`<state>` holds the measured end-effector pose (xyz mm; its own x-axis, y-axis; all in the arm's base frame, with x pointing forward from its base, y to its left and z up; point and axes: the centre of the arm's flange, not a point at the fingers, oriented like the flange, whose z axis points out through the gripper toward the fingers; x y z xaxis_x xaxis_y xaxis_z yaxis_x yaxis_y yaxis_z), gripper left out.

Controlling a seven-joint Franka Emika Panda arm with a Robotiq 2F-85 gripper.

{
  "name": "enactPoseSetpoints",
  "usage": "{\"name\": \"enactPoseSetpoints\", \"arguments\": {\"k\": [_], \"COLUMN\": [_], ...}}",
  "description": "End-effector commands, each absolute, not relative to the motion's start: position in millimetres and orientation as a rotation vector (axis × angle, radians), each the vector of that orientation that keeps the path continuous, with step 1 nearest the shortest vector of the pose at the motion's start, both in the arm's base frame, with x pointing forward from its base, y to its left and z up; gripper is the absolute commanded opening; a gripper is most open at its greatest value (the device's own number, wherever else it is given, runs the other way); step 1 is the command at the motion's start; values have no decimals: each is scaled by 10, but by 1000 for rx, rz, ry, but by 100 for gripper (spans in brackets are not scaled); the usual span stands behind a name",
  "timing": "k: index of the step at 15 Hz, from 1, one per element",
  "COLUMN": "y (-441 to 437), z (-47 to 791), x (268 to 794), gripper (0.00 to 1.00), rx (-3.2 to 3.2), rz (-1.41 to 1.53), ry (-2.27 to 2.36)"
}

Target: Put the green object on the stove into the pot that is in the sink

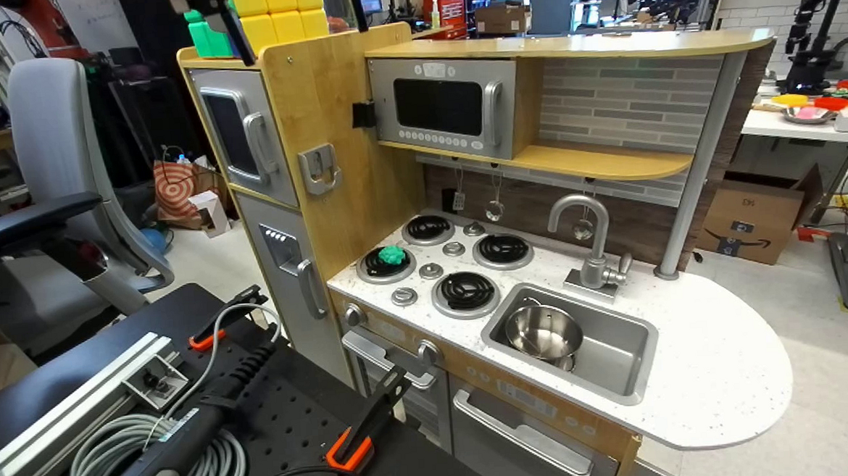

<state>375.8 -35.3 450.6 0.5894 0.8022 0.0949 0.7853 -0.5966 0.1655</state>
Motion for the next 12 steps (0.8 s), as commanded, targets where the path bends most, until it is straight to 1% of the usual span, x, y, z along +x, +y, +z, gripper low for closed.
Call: {"name": "enactPoseSetpoints", "arguments": {"k": [1, 4, 8, 10, 12], "y": [-311, -209, -255, -245, -141], "z": [4364, 4238, 4037, 3881, 3661], "x": [4096, 4278, 4535, 4670, 4835], "gripper": [100, 100, 100, 100, 100], "rx": [2505, 2389, 2317, 2354, 2400], "rz": [224, 289, 465, 447, 365], "ry": [1553, 1731, 1856, 1866, 1915]}}
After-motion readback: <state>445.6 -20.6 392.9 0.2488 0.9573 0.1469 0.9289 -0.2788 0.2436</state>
